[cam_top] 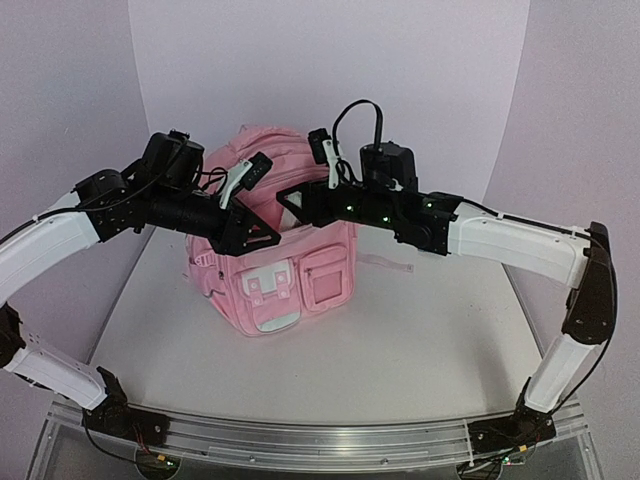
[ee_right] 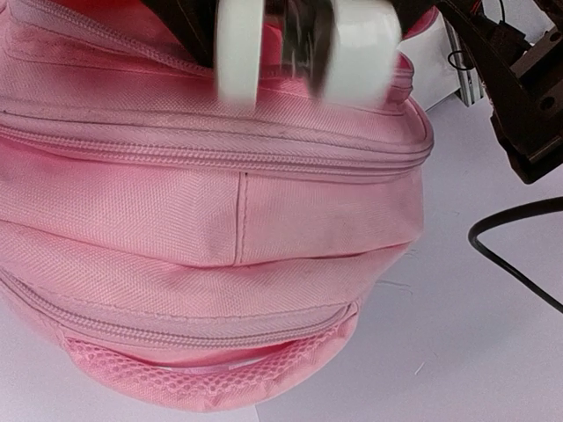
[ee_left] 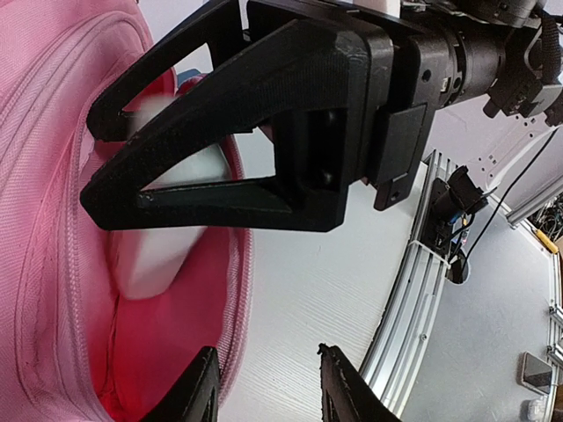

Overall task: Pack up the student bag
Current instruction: Place the stationery in the student bag, then pick up the personal item from the center of the board.

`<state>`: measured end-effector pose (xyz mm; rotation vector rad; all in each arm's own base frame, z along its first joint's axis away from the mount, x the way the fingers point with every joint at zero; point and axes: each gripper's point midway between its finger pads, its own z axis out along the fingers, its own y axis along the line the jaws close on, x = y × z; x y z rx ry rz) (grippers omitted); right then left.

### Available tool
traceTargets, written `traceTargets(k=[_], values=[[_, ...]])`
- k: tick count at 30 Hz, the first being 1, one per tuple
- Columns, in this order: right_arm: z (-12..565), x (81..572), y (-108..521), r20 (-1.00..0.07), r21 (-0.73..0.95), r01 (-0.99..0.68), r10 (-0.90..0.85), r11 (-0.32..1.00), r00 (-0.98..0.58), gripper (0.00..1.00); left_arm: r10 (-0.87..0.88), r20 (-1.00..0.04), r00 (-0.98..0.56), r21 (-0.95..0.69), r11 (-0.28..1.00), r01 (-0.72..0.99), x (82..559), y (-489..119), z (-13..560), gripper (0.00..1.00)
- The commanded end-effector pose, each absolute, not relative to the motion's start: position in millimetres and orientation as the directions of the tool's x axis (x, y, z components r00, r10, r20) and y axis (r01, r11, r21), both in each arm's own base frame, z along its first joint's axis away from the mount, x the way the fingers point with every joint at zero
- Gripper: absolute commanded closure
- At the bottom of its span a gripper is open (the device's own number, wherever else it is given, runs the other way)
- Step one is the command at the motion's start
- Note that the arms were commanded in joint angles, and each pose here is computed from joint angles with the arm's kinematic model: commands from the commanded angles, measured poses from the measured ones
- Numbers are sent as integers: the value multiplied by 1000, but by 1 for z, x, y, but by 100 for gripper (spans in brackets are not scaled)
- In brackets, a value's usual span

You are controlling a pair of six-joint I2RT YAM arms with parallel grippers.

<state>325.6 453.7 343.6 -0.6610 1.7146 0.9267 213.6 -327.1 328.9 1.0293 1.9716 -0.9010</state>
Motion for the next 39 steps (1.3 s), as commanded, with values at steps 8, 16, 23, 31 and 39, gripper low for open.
traceTargets(k=[8, 16, 23, 31, 39], values=[[339, 331, 442, -945, 254, -758, -12, 601, -326, 41, 348, -840, -417, -215, 491, 844, 217, -316, 336, 61], [396, 334, 379, -966, 195, -627, 39, 754, -254, 21, 249, -874, -417, -225, 553, 803, 231, -310, 372, 50], [391, 374, 293, -945, 235, -466, 89, 853, -313, 14, 177, -861, -477, -304, 572, 762, 242, -293, 395, 42], [292, 462, 175, -834, 354, -251, 183, 901, -520, 18, 136, -831, -539, -383, 562, 733, 253, -286, 387, 41], [187, 531, 92, -686, 472, -76, 312, 879, -657, 33, 120, -791, -601, -440, 571, 693, 254, -286, 364, 39]])
